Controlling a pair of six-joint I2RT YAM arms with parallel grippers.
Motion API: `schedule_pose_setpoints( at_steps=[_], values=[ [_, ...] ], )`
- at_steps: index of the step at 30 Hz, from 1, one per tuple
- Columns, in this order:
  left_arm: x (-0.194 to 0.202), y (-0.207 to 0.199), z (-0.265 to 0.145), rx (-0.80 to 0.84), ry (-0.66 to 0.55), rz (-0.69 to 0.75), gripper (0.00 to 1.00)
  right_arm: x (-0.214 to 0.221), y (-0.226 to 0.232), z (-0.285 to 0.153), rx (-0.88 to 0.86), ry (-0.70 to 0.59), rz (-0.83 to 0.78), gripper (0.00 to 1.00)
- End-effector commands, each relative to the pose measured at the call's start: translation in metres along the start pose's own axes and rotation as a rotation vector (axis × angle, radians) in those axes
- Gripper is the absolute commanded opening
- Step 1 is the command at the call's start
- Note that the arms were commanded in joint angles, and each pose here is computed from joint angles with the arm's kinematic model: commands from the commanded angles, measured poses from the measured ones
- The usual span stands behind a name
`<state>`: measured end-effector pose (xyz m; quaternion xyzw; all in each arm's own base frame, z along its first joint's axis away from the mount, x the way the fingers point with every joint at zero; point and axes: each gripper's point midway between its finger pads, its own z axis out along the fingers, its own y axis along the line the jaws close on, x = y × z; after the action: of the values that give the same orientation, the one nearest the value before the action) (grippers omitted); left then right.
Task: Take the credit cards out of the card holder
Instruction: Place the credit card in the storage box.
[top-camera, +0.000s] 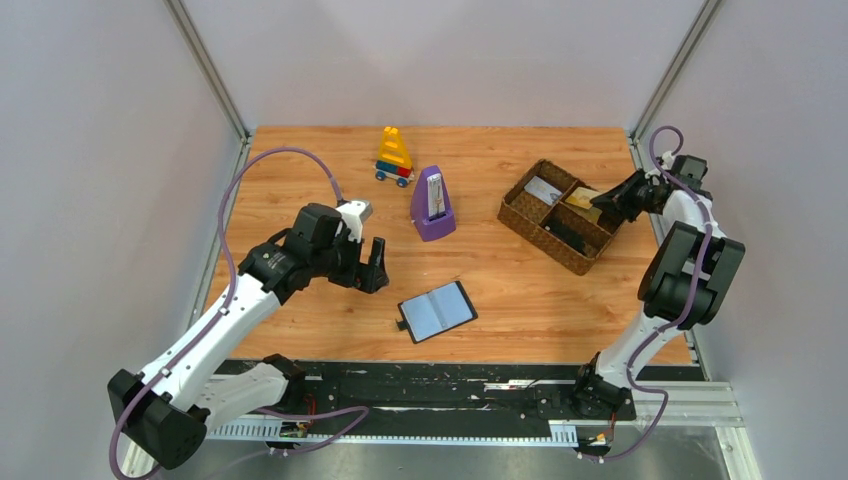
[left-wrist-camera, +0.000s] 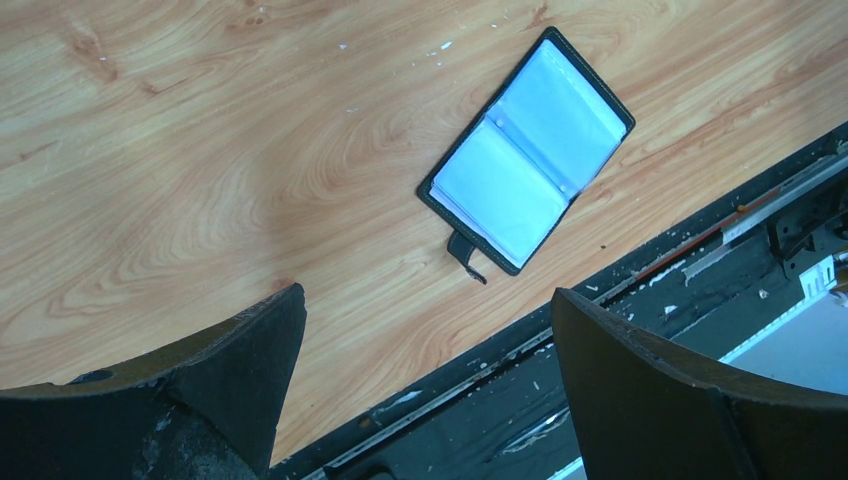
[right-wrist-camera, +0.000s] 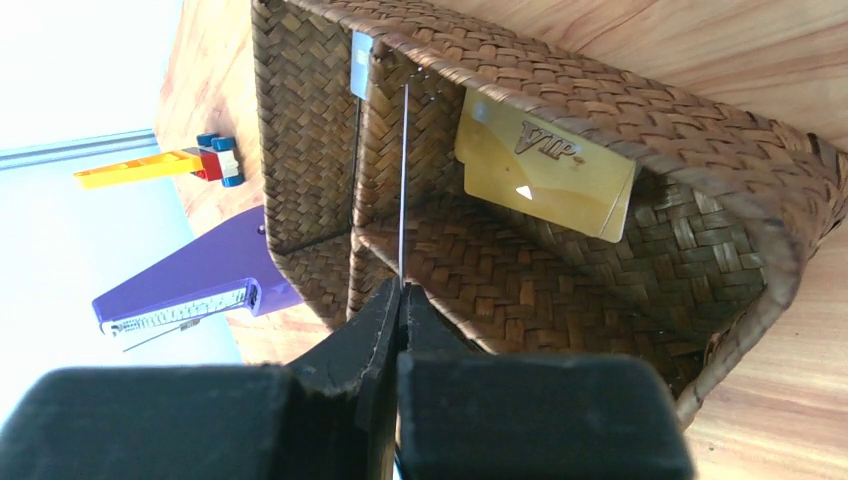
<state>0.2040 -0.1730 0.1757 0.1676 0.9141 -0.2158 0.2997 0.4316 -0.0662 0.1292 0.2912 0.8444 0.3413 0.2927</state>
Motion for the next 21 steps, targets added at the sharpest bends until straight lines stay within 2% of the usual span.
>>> schedule_pose_setpoints(
  at_steps=[1,21],
  values=[
    [-0.010,-0.003,-0.009,0.011,-0.052,0.038,1.00,-0.016,0.002,0.002,-0.008,-0.017,-0.029,0.00],
    [-0.012,-0.001,-0.010,-0.002,-0.062,0.037,1.00,-0.018,-0.013,0.022,-0.017,0.027,0.016,0.03]
  ],
)
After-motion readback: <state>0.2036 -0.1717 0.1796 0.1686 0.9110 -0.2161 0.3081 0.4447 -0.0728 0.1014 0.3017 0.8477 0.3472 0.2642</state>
